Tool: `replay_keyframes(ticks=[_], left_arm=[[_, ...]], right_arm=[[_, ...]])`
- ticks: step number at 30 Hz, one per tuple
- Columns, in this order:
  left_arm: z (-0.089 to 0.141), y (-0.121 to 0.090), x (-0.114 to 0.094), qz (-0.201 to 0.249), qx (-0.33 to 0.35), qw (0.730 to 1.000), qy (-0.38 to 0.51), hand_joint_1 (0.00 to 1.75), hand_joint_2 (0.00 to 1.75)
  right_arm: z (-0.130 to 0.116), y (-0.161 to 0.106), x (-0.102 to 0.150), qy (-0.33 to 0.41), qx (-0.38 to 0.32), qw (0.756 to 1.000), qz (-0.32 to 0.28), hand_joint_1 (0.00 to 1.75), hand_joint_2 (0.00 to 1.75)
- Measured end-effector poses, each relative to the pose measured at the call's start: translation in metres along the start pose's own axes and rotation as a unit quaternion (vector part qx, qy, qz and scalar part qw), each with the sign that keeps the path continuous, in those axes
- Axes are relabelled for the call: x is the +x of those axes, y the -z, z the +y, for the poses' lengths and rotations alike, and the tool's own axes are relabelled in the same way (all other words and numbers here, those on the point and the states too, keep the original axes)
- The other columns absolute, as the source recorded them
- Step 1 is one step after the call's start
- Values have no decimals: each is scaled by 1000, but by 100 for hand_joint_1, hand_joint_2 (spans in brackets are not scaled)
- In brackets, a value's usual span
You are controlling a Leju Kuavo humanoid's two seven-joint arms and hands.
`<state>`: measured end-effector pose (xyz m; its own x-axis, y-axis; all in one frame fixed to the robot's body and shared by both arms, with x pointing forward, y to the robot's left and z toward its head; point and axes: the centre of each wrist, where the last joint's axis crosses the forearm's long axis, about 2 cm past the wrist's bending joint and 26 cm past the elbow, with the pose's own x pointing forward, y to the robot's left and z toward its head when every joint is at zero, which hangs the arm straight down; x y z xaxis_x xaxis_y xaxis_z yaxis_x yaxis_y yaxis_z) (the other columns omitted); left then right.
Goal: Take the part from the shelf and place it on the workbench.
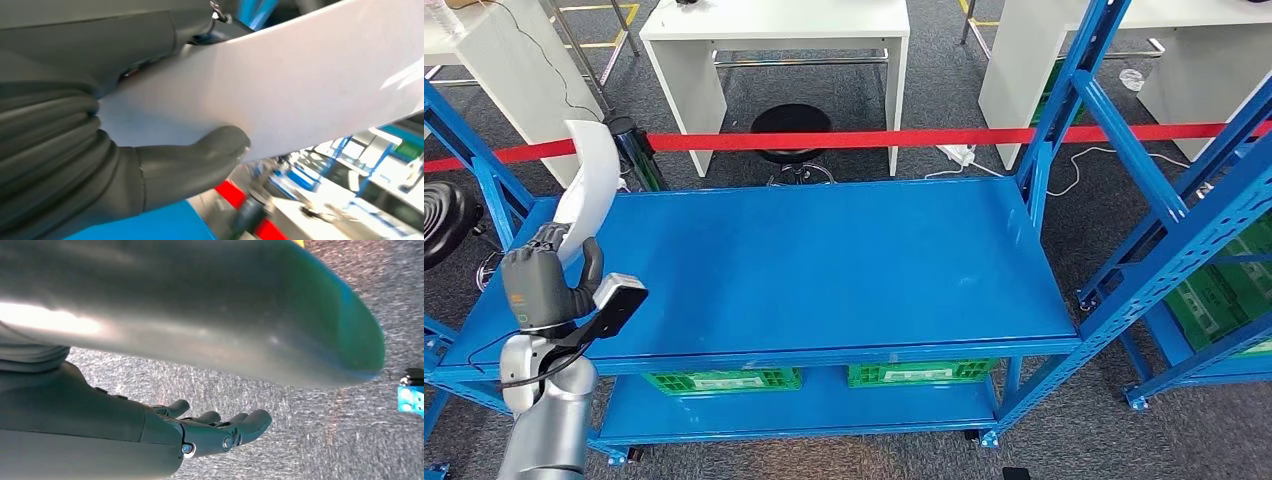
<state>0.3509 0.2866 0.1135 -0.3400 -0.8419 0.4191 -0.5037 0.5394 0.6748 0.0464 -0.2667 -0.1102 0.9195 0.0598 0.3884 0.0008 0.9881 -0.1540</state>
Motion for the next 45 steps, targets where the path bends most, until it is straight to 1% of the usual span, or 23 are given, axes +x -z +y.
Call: replay_keyframes(ticks=[2, 4, 8, 14, 16, 21, 24, 29, 36, 45], left_arm=[[3, -5, 10, -3, 18, 998, -57, 175, 175], [8, -9, 22, -22, 28, 996, -85, 175, 175], [16, -18, 38, -49, 13, 991, -126, 175, 175], [25, -28, 47, -79, -1, 987, -138, 175, 175], [25, -31, 50, -83, -7, 987, -139, 175, 175], [25, -43, 53, -76, -28, 987, -139, 175, 175], [25, -42, 53, -77, -37, 987, -135, 175, 175], [24, -42, 52, -76, -47, 988, -123, 175, 175], [18, -45, 48, -68, -61, 988, -121, 175, 175], [13, -31, 52, -80, -60, 987, -122, 175, 175]], right_arm=[[0, 0, 0, -5, 2, 1000, 2, 0, 0], [0, 0, 0, -9, 4, 1000, 2, 0, 0], [0, 0, 0, -15, 6, 1000, -1, 0, 0], [-1, 0, 0, -19, 7, 1000, 3, 0, 0], [-2, 1, 0, -20, 9, 1000, 9, 0, 0], [-3, 0, -1, -23, 11, 999, 30, 0, 0], [-4, 1, 0, -24, 5, 999, 33, 0, 0], [-5, 1, 1, -22, -29, 999, 23, 0, 0], [-7, 1, 0, -6, -57, 997, 48, 0, 0], [-5, 0, 0, 38, -82, 993, 77, 0, 0]])
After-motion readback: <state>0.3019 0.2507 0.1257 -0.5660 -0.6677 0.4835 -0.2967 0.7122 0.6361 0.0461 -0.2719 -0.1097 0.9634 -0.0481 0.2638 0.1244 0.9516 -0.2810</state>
